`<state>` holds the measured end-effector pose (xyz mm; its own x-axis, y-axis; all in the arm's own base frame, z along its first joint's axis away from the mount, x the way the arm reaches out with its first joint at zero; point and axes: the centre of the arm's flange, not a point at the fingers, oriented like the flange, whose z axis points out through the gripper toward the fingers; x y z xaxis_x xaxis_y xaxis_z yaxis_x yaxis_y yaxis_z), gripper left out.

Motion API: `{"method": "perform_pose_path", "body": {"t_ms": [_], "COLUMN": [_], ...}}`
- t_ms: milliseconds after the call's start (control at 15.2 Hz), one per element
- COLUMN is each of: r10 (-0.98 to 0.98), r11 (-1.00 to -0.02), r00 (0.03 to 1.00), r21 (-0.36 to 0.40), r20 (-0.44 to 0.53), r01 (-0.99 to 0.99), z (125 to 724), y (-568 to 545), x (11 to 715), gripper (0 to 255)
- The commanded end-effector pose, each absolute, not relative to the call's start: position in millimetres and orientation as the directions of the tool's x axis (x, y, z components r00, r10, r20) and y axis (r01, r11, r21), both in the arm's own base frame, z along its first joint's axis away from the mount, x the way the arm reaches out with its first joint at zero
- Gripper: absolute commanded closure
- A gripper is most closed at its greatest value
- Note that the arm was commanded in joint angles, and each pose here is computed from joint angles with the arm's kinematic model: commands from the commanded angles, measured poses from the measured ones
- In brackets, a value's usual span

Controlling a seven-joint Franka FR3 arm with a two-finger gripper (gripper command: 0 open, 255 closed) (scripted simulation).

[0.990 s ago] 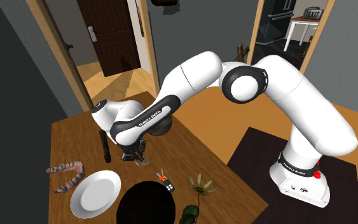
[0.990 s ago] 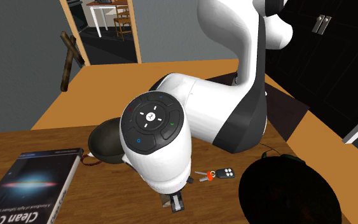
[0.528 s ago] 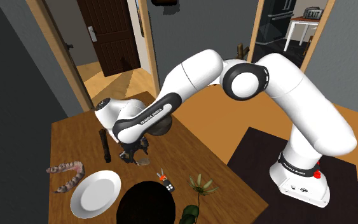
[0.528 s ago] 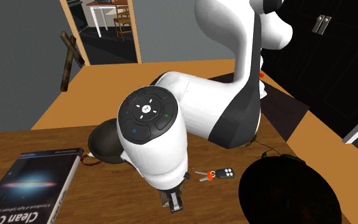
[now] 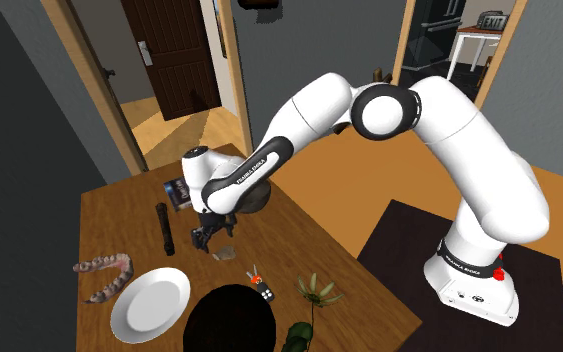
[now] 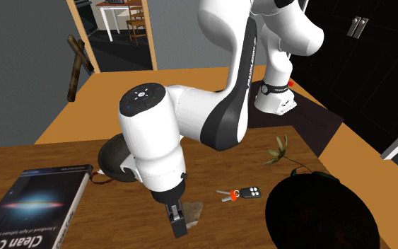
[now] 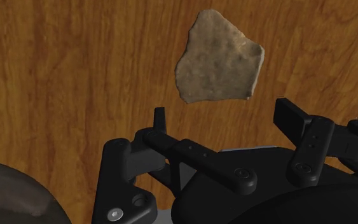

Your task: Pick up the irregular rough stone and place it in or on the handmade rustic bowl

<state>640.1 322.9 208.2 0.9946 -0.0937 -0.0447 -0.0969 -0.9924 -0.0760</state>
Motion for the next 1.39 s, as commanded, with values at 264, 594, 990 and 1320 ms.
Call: {"method": "perform_pose_path", "body": {"t_ms": [264,594,990,1320], "r10": [-0.093,-0.093,-0.093,-0.093], "r11": [-0.992,-0.992,-0.992,-0.992], "r00": [0.995,0.995,0.995,0.995], "r21": [-0.078,-0.078,-0.078,-0.078], "r20": [-0.044,-0.044,-0.044,-0.044], "r01": [-0.096,-0.096,-0.096,-0.096], "z": [190.0,190.0,190.0,195.2], "y": [325.7,325.7,325.7,325.7], "x": [639.4,639.4,639.4,639.3], "gripper": [0,0,255,255]}}
